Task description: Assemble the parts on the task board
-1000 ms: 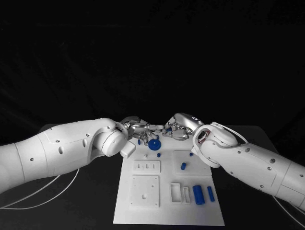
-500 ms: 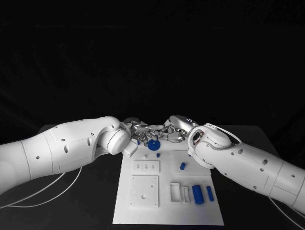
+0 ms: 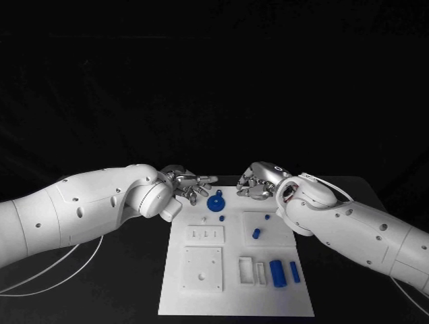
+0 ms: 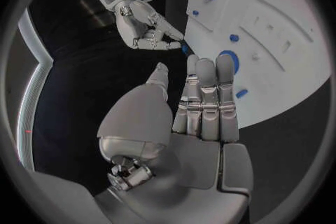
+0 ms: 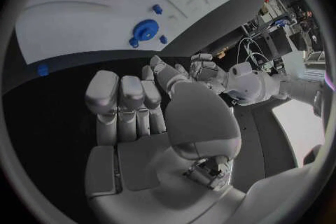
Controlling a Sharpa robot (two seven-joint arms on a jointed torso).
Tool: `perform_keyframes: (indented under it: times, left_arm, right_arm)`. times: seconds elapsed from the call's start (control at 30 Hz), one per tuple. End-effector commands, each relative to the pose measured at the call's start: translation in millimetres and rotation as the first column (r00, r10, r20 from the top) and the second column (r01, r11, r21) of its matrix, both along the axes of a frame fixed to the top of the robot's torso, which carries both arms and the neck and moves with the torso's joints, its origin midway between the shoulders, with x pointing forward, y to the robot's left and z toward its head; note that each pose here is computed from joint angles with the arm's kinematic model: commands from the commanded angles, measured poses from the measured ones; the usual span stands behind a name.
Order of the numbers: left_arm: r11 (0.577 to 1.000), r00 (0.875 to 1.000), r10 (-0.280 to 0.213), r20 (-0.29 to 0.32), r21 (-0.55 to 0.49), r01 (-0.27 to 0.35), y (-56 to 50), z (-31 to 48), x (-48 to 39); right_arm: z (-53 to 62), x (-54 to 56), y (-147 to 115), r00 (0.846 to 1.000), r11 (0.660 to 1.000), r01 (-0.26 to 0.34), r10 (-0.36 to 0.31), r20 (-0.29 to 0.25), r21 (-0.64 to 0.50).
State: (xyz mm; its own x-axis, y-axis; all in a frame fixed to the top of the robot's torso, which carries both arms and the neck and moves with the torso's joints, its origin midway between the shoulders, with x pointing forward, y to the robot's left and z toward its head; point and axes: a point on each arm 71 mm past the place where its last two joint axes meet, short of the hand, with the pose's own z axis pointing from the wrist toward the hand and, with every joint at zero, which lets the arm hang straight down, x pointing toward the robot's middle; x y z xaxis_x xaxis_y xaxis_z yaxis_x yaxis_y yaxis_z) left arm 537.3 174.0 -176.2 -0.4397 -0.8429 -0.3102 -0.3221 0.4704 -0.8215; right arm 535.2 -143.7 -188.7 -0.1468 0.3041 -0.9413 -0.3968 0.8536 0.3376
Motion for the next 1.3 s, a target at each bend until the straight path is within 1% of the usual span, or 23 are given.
perform_keyframes:
  times: [0.03,0.17,0.37,0.57,0.73,0.9,1.03,1.2,1.3]
  left_arm:
    - [1.0,1.0,-0.001,0.029,0.0,0.001,5.3,2.5,0.0]
    - [1.0,0.999,0.001,0.036,-0.011,0.0,13.9,3.1,-0.6]
    - [0.999,0.999,0.006,0.048,-0.035,-0.005,26.0,4.3,-1.5]
    - [0.999,0.998,0.012,0.063,-0.053,-0.008,34.8,5.6,-1.9]
    - [0.997,0.997,0.018,0.081,-0.074,-0.012,41.8,7.0,-2.3]
    - [0.996,0.995,0.025,0.098,-0.092,-0.016,47.0,8.4,-2.6]
    - [0.994,0.993,0.036,0.115,-0.107,-0.024,49.9,9.8,-2.4]
    - [0.993,0.991,0.041,0.13,-0.119,-0.025,51.2,11.0,-2.0]
    - [0.992,0.99,0.041,0.135,-0.124,-0.024,51.3,11.4,-1.8]
  right_arm:
    - [0.8,1.5,-10.7,1.0,1.0,0.018,-0.018,0.016,0.009]
    - [2.7,4.2,-27.0,0.999,0.999,0.043,-0.044,0.03,0.028]
    - [8.3,12.1,-55.0,0.994,0.994,0.088,-0.091,0.056,0.061]
    - [14.8,21.5,-80.4,0.985,0.987,0.14,-0.147,0.085,0.084]
    - [17.6,28.4,-101.0,0.975,0.978,0.186,-0.195,0.102,0.092]
    - [18.7,32.5,-115.0,0.967,0.971,0.219,-0.229,0.114,0.095]
    - [20.4,36.1,-127.3,0.956,0.962,0.252,-0.264,0.129,0.102]
    - [20.4,40.5,-143.8,0.94,0.949,0.297,-0.31,0.141,0.109]
    - [19.9,41.9,-149.2,0.935,0.944,0.311,-0.325,0.144,0.11]
